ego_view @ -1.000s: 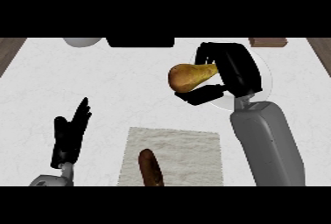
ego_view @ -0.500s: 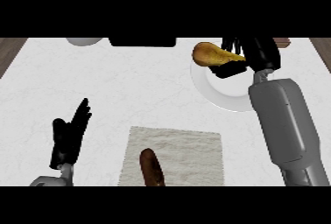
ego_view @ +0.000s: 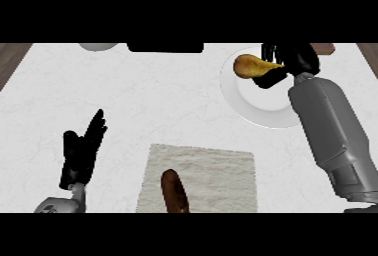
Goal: Pick the pear from the placemat and place it in the plate
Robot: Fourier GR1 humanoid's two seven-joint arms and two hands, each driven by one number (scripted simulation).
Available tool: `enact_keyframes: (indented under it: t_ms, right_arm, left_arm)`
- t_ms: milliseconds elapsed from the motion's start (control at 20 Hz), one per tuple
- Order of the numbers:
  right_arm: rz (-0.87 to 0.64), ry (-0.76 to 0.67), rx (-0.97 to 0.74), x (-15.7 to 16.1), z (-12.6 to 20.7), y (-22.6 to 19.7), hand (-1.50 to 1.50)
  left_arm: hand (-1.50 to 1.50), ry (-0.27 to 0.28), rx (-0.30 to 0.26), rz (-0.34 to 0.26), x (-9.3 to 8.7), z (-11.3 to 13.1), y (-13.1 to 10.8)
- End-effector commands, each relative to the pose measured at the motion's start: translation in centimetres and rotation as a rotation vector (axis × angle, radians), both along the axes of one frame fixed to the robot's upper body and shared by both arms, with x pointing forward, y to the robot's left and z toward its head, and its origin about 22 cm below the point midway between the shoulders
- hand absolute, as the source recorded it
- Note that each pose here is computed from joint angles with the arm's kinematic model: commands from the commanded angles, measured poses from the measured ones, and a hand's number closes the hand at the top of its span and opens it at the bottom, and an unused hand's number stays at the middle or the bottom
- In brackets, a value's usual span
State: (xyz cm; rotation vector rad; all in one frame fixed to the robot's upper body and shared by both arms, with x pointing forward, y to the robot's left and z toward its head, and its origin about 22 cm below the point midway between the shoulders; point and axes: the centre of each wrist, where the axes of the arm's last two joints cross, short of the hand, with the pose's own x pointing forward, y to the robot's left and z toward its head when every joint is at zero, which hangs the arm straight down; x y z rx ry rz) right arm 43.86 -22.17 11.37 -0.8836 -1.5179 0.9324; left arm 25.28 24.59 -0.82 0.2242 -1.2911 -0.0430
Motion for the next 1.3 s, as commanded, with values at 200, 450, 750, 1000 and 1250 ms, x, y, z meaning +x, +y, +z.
enact_keyframes:
  t_ms: [200, 450, 750, 1000, 1250]
  right_arm:
    - [0.046, 0.334, -0.050, 1.2, -1.6, -3.3, 1.50]
    - [0.130, 0.370, -0.027, 0.7, -3.6, -5.7, -1.50]
    - [0.272, 0.199, 0.280, 0.9, -3.5, -5.0, -1.50]
    - [0.262, 0.073, 0.691, 1.0, -1.6, -8.2, -1.50]
    - [0.269, 0.128, 0.812, -0.2, -3.1, -11.2, -1.50]
  left_arm:
    - [0.00, -0.004, 0.025, -0.006, -0.3, -0.7, 0.1]
    - [0.00, -0.014, 0.000, -0.006, 0.8, 0.9, 0.0]
    - [0.00, -0.018, -0.001, -0.004, 1.4, 1.4, -0.2]
    - [0.00, -0.016, 0.006, -0.008, -0.7, 0.0, 0.0]
    - [0.00, -0.008, -0.002, 0.001, 0.5, 1.5, 0.0]
